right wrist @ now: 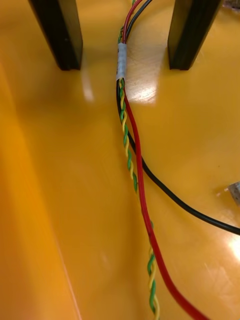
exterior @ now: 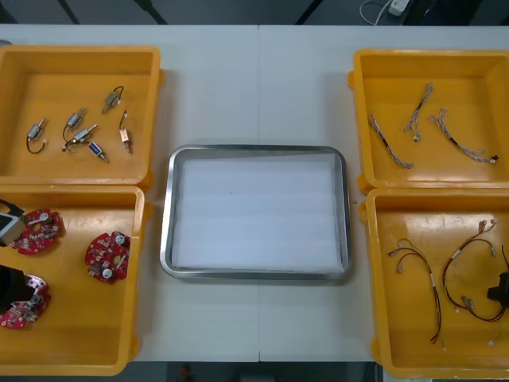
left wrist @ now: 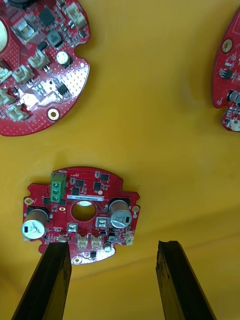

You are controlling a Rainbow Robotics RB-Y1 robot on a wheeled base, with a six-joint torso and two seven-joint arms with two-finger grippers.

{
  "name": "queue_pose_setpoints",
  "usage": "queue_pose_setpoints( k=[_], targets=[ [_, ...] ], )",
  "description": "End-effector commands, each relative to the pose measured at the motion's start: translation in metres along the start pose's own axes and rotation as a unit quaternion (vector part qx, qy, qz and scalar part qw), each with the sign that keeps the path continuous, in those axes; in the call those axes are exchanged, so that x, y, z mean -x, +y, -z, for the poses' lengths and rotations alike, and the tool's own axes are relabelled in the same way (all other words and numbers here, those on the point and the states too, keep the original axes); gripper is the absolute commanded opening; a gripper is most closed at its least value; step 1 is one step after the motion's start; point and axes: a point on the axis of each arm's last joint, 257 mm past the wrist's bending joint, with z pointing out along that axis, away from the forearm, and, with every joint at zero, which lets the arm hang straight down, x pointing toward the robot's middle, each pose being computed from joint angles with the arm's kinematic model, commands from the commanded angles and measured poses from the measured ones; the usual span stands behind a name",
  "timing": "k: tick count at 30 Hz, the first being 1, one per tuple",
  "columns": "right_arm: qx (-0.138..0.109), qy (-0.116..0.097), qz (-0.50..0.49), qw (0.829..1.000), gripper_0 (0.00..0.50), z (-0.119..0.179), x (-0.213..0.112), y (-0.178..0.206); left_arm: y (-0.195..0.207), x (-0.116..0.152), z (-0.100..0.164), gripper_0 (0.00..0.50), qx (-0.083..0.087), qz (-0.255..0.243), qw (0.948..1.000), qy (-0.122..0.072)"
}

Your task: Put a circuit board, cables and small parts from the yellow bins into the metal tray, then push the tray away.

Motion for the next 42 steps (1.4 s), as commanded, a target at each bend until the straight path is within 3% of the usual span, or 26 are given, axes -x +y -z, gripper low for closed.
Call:
queue_pose_setpoints(
  k=[1,3,14,29,42],
  targets=[
    [-0.01,0.018,0.015,1.0,0.06,-0.01,-0.019,-0.011,0.009,-0.017,-0.007,0.5,-0.002,-0.043,0.9989,0.017],
    [-0.011,0.02,0.014,1.0,0.0,-0.009,-0.019,-0.012,0.01,-0.016,-0.009,0.5,-0.003,-0.044,0.9989,0.015],
    [-0.005,0.014,0.026,1.0,0.0,-0.002,-0.006,0.0,0.007,-0.014,-0.021,0.5,-0.004,-0.043,0.999,0.008],
    [-0.033,-0.007,0.074,0.997,0.0,0.094,0.045,0.018,0.007,-0.024,-0.036,0.5,-0.015,-0.038,0.999,0.019],
    [-0.056,-0.029,0.158,0.985,0.0,0.163,0.052,0.047,0.007,-0.031,-0.041,0.5,-0.015,-0.037,0.9988,0.026]
  ],
)
